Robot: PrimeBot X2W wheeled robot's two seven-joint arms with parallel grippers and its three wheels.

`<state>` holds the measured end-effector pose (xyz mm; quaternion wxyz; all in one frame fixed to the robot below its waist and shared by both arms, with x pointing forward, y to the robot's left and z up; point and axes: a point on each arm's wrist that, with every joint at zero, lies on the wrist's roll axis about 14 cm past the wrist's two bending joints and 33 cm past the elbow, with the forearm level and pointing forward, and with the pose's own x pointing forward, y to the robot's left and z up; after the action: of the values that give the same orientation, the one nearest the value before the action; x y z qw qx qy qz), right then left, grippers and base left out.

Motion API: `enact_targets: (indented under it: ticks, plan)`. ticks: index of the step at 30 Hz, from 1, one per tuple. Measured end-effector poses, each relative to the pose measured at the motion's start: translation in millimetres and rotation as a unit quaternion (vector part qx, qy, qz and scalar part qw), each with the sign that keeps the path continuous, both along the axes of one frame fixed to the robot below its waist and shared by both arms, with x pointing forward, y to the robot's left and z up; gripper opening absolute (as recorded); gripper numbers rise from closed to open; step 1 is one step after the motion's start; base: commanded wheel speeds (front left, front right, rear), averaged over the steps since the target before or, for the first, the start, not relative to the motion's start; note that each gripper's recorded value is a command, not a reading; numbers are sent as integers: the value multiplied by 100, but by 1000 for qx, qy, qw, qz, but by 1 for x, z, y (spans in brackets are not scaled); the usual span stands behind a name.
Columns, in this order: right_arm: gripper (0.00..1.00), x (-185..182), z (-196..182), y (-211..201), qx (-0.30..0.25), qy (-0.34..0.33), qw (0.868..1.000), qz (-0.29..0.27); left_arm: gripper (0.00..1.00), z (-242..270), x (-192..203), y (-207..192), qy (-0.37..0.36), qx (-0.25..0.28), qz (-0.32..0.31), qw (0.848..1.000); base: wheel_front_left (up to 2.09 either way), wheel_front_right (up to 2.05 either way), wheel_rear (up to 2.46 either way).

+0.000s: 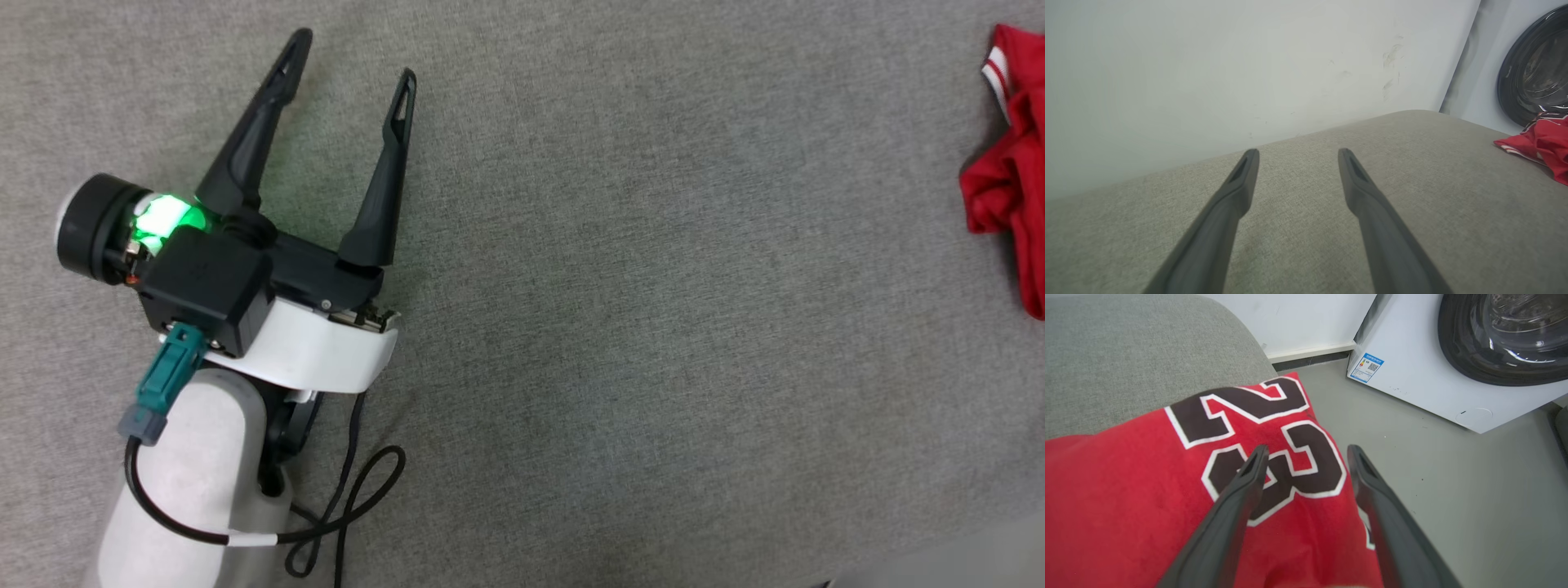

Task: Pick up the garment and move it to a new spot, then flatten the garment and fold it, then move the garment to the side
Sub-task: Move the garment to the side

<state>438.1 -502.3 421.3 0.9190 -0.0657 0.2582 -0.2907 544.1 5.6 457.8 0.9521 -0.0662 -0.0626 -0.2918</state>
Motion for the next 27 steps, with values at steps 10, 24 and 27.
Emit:
enact_targets:
  ticks: [10, 24, 27]
  plan:
    - [100, -1, 68, 7, -76, -139, 986, 42, 100, 22, -26, 13, 9, -16, 32, 999, 0, 0, 0]
    - [100, -45, 56, 108, 8, -208, 970, 122, 100, 53, -96, 66, 20, -4, 122, 992, 0, 0, 0]
    - [100, -52, 55, 170, 53, -240, 955, 166, 100, 55, -121, 99, 29, -5, 173, 984, 0, 0, 0]
